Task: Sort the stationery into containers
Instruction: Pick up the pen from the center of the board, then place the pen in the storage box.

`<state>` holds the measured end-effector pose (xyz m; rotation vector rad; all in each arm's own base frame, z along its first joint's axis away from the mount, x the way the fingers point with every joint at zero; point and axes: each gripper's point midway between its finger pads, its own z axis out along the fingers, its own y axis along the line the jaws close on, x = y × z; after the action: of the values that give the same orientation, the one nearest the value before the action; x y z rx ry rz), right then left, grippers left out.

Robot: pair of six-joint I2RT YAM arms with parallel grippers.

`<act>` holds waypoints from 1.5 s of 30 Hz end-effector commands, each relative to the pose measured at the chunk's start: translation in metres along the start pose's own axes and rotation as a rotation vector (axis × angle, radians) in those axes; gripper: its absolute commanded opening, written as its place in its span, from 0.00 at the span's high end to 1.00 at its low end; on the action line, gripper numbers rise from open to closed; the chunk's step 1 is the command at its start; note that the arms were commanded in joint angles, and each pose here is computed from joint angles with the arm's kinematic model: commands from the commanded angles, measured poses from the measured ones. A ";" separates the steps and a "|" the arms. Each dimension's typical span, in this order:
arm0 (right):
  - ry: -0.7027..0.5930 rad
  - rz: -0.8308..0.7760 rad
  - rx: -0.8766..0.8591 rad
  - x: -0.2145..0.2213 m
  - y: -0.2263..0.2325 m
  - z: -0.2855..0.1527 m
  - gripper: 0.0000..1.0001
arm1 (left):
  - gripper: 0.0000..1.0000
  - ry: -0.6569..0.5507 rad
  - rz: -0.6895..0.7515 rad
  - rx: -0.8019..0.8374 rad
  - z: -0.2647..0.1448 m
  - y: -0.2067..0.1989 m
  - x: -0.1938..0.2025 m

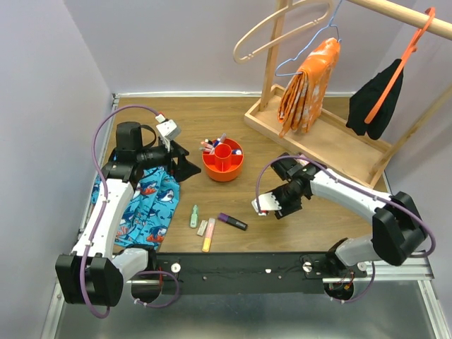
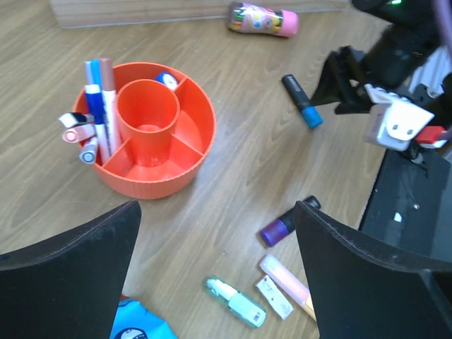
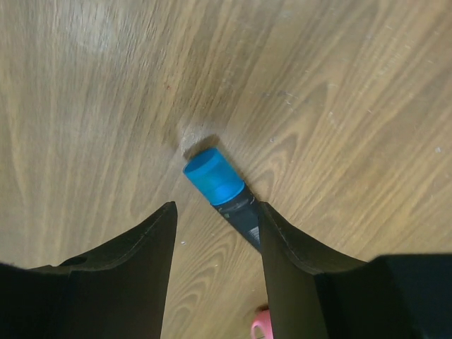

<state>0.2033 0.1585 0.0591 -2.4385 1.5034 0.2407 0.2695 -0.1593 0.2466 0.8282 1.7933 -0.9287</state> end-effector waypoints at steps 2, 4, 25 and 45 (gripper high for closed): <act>0.055 -0.147 -0.076 0.017 0.001 0.015 0.43 | 0.01 -0.004 -0.023 0.072 -0.004 -0.016 0.003; 0.058 -0.175 -0.090 0.020 0.002 0.019 0.43 | 0.01 -0.006 -0.026 0.054 -0.006 -0.012 0.003; -0.120 -0.143 -0.031 -0.020 -0.033 0.016 0.89 | 0.01 -0.038 -0.094 -0.061 -0.017 0.016 0.000; -1.147 0.570 0.574 -0.181 -0.235 -0.158 0.99 | 0.01 0.015 -0.193 -0.108 -0.008 0.038 0.019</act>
<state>0.3162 0.3482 0.2451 -1.2383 1.4527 0.8462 0.2846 -0.1336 0.2212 0.6234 1.9270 -0.9429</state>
